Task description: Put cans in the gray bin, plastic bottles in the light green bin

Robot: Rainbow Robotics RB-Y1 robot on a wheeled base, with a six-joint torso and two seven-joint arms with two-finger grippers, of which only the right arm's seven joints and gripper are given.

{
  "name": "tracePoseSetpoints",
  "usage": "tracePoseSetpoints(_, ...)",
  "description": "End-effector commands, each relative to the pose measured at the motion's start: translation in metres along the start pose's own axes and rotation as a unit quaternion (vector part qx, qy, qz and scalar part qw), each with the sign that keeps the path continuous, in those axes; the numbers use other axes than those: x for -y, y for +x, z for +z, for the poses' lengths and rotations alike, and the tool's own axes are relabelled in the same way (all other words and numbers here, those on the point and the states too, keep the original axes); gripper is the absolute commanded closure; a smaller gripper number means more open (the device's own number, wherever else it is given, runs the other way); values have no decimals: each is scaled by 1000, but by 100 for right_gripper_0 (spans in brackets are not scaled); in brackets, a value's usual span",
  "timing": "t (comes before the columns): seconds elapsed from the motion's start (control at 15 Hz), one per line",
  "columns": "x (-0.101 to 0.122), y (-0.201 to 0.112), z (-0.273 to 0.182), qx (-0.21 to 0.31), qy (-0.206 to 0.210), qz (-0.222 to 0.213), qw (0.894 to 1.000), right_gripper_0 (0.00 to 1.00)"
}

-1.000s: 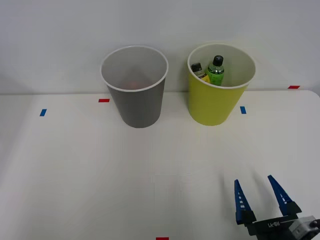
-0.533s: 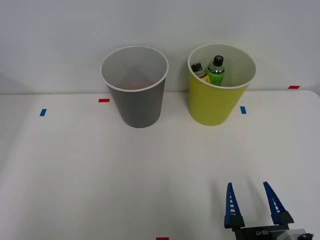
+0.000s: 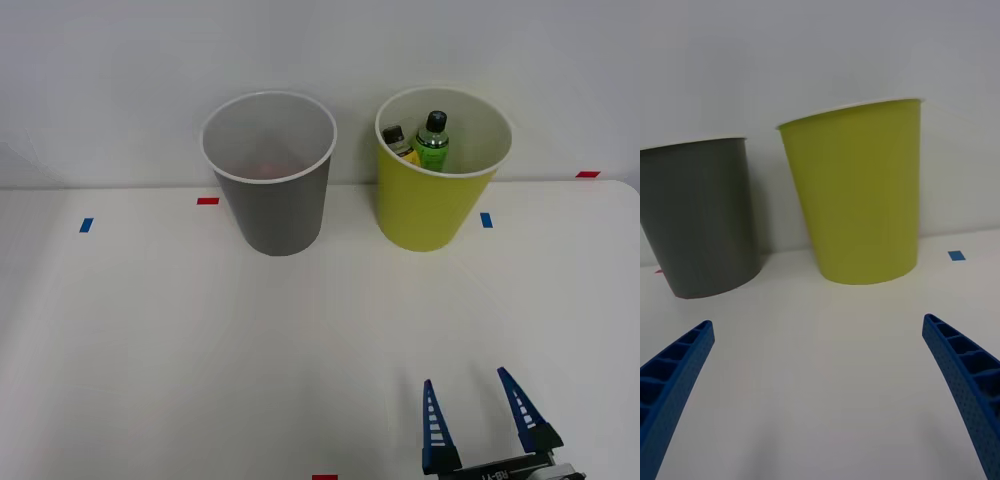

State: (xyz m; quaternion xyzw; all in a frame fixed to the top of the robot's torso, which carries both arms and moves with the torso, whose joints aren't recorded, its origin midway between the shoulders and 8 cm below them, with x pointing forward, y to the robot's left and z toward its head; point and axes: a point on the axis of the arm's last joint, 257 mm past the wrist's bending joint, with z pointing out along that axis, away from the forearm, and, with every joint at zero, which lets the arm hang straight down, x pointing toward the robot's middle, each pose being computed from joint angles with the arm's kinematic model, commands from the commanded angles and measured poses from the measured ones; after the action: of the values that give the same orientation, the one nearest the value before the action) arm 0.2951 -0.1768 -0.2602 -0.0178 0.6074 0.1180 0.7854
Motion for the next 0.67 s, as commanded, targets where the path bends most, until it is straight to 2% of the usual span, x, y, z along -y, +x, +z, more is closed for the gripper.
tracePoseSetpoints(0.07,-19,2,2,-1,-19,-3,1000,5)
tracePoseSetpoints(0.67,-7,4,-13,-11,22,-16,1000,5)
